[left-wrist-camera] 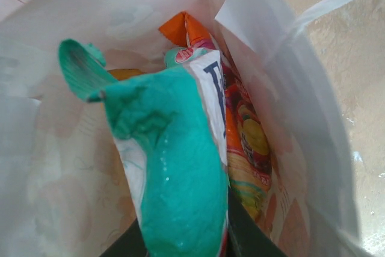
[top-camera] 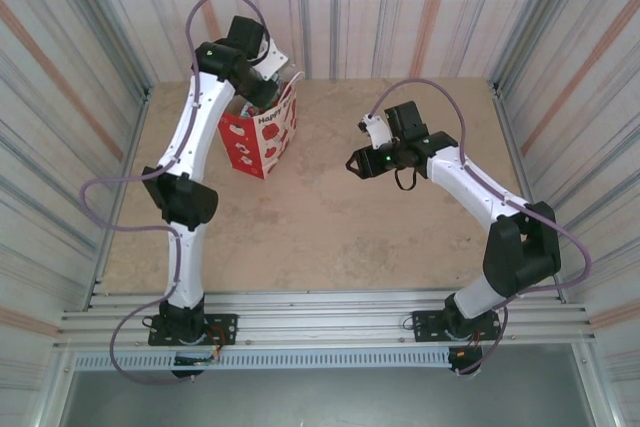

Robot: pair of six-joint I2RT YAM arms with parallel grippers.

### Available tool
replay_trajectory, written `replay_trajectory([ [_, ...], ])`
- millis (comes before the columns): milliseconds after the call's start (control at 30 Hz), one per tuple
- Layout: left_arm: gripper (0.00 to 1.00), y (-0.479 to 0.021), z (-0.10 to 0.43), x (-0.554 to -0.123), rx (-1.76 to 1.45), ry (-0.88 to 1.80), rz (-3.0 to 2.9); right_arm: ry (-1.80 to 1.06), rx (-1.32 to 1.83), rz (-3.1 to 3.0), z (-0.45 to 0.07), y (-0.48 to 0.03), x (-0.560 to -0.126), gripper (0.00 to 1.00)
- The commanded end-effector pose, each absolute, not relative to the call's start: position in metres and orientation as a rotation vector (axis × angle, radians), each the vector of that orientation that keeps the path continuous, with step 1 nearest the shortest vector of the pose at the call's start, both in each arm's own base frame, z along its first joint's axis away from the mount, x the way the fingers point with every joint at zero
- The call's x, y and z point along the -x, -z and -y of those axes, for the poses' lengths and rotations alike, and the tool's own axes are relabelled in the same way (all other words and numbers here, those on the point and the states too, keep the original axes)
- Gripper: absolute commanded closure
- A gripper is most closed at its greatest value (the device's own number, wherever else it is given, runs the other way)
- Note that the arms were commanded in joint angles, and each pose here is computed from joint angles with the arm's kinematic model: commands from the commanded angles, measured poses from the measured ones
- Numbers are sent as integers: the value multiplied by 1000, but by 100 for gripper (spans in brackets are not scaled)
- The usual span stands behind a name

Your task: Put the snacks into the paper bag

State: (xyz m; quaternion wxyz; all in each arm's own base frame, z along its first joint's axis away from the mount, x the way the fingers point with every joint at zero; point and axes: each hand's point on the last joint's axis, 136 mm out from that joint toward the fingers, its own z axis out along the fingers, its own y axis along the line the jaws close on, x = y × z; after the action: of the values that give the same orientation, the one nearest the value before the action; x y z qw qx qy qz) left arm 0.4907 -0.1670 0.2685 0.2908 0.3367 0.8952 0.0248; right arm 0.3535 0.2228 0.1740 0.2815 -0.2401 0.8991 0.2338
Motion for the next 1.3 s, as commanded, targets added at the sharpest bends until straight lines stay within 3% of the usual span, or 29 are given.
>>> replay_trajectory([
  [0,84,-269,169,-493,-882,-19,-2387,-651,656,-2425,-228,-177,-352,31],
  [133,70,-263,169,-503,-873,-37,-2380,-649,658,-2428,-228,-175,-352,31],
  [300,59,-264,159,-514,-852,-115,-2364,-642,660,-2438,-227,-172,-353,31],
  [667,55,-299,152,-506,-781,-102,-2303,-729,654,-2404,-241,-184,-351,31],
  [933,51,-360,176,-446,-860,174,-2157,-817,594,-2355,-250,-208,-351,30],
  [1267,41,-335,192,-408,-1175,247,-2073,-869,577,-2331,-256,-219,-349,30],
])
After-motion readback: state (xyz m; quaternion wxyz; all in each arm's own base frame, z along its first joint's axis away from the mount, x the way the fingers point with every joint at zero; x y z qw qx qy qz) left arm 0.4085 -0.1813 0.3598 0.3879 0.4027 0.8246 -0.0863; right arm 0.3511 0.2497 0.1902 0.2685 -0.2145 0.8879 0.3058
